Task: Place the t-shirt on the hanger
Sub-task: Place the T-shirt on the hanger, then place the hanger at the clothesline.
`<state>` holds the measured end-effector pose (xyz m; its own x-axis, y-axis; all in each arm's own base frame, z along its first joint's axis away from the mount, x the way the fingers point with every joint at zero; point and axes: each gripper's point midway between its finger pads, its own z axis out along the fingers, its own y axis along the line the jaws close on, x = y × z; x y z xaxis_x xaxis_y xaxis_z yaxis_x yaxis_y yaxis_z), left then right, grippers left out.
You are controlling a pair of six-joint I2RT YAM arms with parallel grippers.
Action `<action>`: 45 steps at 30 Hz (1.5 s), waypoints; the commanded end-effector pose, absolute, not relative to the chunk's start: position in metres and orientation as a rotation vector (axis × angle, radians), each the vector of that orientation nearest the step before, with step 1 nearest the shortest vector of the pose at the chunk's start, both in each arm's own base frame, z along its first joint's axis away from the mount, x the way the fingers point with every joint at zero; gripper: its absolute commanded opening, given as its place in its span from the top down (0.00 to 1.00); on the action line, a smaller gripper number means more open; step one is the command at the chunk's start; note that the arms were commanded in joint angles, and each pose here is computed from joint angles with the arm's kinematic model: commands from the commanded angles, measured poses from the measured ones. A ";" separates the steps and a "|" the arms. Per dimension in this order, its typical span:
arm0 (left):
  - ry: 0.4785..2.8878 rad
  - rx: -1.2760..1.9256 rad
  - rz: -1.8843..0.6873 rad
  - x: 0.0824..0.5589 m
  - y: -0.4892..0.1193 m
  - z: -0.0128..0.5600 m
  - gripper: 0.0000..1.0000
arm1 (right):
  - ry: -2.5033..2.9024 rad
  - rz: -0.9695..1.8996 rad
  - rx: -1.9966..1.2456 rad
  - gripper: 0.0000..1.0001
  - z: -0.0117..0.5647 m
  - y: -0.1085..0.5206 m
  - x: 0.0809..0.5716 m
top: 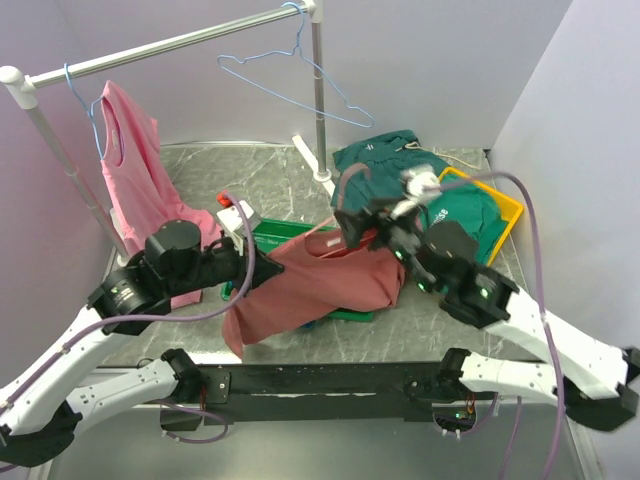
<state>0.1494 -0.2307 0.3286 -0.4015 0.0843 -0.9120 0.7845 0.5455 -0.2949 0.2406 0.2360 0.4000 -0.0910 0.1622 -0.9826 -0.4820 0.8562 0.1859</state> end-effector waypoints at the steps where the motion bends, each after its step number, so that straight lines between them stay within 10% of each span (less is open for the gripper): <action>1: 1.714 0.564 -0.910 0.146 -0.201 0.391 0.99 | 1.520 0.415 0.205 0.15 0.376 0.140 0.256; 15: 1.647 0.478 -0.890 0.155 -0.195 0.420 0.99 | 1.448 0.539 0.149 0.00 0.407 0.145 0.252; 27: 1.379 0.400 -0.866 0.131 -0.150 0.553 0.99 | 1.606 0.559 0.379 0.00 0.292 0.139 0.310; 45: 1.257 0.283 -0.820 0.136 -0.128 0.618 0.99 | 1.828 0.879 0.080 0.03 0.247 0.344 0.316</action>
<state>0.1293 -0.1501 0.5775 -0.0399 -0.2785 -0.9596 0.7368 0.6405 -0.2165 0.3441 0.2840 0.2130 -0.4388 0.4207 -0.7940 -0.2006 0.8155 0.5429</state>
